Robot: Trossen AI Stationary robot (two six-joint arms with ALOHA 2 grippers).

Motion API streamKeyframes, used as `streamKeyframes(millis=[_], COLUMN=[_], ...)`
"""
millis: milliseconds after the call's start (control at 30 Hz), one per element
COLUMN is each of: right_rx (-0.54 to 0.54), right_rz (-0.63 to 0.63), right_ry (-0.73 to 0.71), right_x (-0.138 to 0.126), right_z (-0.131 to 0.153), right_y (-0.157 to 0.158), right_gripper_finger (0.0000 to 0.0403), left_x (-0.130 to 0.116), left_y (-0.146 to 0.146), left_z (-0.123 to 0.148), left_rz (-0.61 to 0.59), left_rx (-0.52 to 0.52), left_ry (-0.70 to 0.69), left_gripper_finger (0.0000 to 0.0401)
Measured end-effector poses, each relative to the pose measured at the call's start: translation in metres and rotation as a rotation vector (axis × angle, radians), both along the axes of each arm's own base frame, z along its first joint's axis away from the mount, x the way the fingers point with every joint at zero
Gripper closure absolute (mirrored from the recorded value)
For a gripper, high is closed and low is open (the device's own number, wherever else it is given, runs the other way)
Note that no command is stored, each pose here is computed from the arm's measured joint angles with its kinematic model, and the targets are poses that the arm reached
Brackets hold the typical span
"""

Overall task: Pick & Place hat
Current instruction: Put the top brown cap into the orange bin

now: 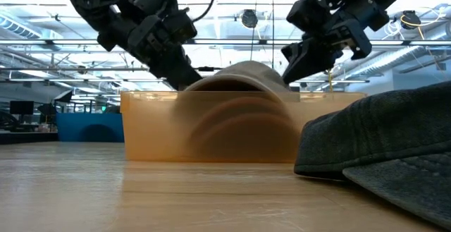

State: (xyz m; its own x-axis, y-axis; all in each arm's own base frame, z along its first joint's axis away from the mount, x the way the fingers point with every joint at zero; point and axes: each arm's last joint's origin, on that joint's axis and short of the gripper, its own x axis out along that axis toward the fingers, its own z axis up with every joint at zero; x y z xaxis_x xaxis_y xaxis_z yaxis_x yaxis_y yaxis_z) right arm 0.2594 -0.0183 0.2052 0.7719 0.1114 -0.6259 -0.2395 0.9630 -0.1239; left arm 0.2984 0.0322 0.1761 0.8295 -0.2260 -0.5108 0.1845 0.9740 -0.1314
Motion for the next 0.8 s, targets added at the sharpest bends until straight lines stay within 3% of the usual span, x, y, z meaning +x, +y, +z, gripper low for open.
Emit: streamKeyframes(millis=[367, 800], right_rx=[0.034, 0.055], right_rz=[-0.024, -0.045], right_ry=[0.018, 0.091], right_x=[-0.0065, -0.0106], right_z=[0.0046, -0.0012], right_y=[0.0007, -0.001], right_gripper_finger=[0.0403, 0.0403], left_x=[-0.0008, -0.0022], left_y=[-0.0041, -0.0043], left_z=[-0.0014, -0.0035], left_rz=[0.013, 0.025], left_rx=[-0.077, -0.098], left_ry=[0.037, 0.069], left_gripper_finger=[0.0331, 0.0323])
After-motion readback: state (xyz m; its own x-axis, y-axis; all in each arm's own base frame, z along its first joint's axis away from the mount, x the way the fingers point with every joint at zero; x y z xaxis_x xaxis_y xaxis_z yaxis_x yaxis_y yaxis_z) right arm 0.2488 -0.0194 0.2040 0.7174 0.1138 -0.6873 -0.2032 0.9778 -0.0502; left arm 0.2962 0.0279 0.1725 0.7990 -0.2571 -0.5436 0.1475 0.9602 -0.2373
